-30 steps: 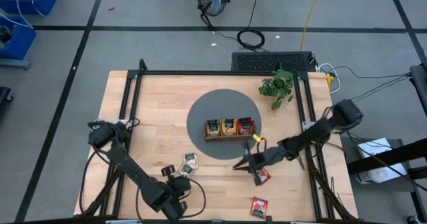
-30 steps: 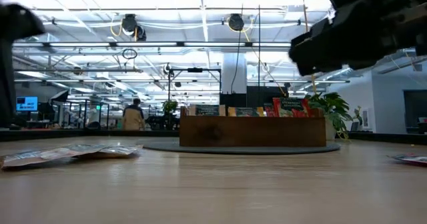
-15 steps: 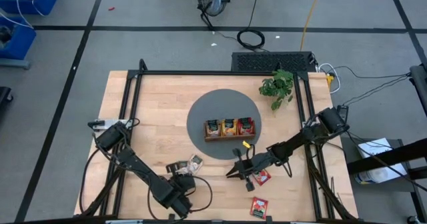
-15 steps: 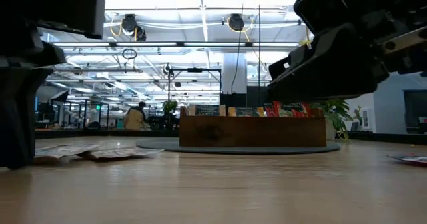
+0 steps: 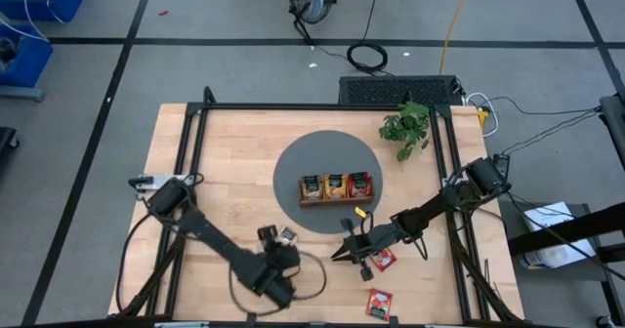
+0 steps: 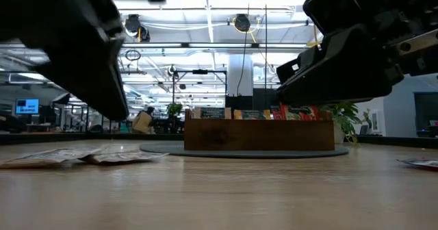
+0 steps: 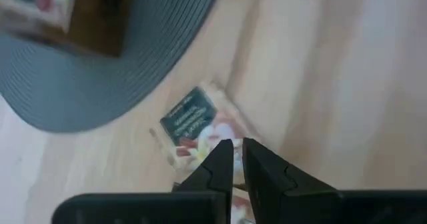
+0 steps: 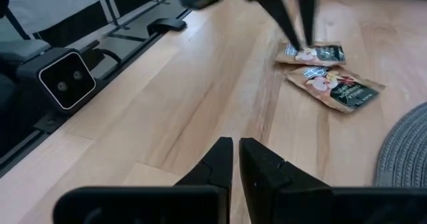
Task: Pick & Place Tea
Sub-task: Put the top brown tea bag into the left slot of the wooden organizer
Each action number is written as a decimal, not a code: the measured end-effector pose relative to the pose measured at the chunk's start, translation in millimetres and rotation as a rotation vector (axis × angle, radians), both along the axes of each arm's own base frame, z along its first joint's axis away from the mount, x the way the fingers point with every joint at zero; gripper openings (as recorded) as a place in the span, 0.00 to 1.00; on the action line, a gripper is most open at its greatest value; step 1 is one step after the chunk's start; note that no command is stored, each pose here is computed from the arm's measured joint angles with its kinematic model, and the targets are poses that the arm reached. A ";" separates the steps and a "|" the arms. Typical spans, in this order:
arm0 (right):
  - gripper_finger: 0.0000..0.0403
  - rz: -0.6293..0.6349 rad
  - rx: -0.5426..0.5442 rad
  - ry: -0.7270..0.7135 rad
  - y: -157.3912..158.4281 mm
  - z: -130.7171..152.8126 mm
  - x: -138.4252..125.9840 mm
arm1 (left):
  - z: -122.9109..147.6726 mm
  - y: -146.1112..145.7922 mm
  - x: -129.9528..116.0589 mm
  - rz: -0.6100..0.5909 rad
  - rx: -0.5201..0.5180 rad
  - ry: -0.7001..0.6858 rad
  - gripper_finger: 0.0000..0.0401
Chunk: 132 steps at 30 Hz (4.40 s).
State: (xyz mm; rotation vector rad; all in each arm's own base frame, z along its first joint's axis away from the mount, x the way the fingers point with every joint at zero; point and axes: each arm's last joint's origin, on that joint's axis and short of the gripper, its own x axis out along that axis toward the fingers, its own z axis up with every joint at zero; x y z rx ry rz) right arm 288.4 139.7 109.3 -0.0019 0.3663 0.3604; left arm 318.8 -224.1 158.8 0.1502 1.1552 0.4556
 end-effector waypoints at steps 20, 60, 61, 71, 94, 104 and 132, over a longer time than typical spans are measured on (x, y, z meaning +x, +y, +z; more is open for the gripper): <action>0.05 0.139 0.064 0.023 4.7 0.8 -2.1 | -29.2 30.4 26.3 0.021 -0.285 -0.017 0.10; 0.19 -0.343 0.372 0.299 -25.5 -19.2 -2.2 | -29.1 14.5 29.1 -0.217 -0.227 -0.206 0.10; 0.21 -0.351 0.379 0.313 -25.6 -20.7 -2.6 | -30.4 16.0 28.9 -0.215 -0.227 -0.206 0.10; 0.34 -0.348 0.417 0.323 -24.2 -26.2 -0.9 | -46.7 31.3 30.9 -0.217 -0.274 -0.278 0.10; 0.34 -0.363 0.434 0.319 -27.7 -26.3 0.6 | -64.3 46.2 57.9 -0.328 -0.319 -0.396 0.10; 0.21 -0.319 0.300 0.271 -28.3 -28.0 0.0 | -65.9 43.5 58.0 -0.352 -0.302 -0.405 0.10; 0.00 -0.134 -0.273 -0.277 28.5 28.1 -22.3 | 62.0 -24.9 -23.8 -0.298 0.041 -0.775 0.11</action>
